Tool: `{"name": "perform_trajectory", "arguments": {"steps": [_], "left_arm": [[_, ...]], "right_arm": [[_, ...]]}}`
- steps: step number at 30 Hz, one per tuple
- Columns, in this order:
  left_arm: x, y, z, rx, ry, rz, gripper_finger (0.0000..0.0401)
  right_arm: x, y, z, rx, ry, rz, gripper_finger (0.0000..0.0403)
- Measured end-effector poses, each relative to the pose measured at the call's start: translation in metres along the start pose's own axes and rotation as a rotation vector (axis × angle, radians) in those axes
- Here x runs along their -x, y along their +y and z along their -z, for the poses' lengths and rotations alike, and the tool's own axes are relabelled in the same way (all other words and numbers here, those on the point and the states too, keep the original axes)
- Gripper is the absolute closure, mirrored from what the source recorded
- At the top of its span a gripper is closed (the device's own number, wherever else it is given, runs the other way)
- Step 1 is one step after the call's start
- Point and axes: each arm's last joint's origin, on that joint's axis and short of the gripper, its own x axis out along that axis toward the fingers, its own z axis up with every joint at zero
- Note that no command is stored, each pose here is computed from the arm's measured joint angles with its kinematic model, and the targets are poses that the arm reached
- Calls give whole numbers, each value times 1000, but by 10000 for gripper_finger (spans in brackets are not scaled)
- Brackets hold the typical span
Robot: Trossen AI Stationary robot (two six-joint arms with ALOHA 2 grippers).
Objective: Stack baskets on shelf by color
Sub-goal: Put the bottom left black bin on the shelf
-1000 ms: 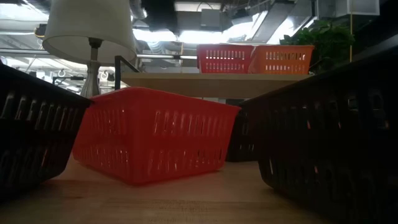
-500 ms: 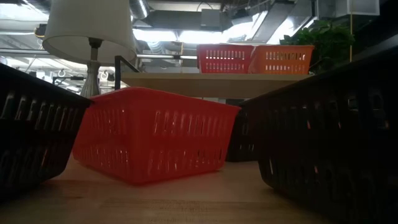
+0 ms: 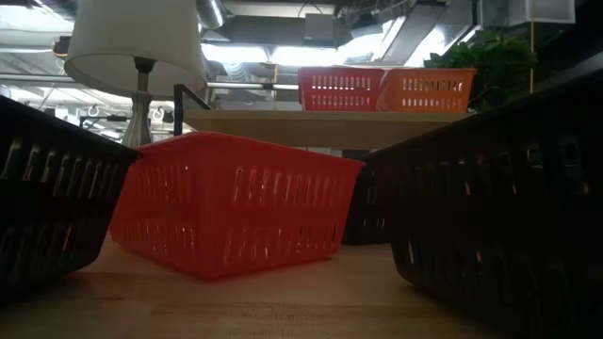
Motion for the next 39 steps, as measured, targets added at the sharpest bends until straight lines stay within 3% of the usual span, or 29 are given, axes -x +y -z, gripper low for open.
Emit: {"name": "perform_trajectory", "arguments": {"steps": [6, 12, 27, 39], "left_arm": [[-47, -4, 2, 11, 94, -75, 296], [-73, -6, 7, 2, 163, -118, 295], [-90, -5, 10, 44, 174, -195, 297], [-97, -4, 11, 93, 197, -196, 297]], "right_arm": [[-19, 9, 15, -54, 44, -12, 295], [-21, 17, 20, -59, 32, -70, 295], [-21, 21, 20, -66, 21, -105, 295], [-20, 22, 22, -57, 14, -107, 295]]}}
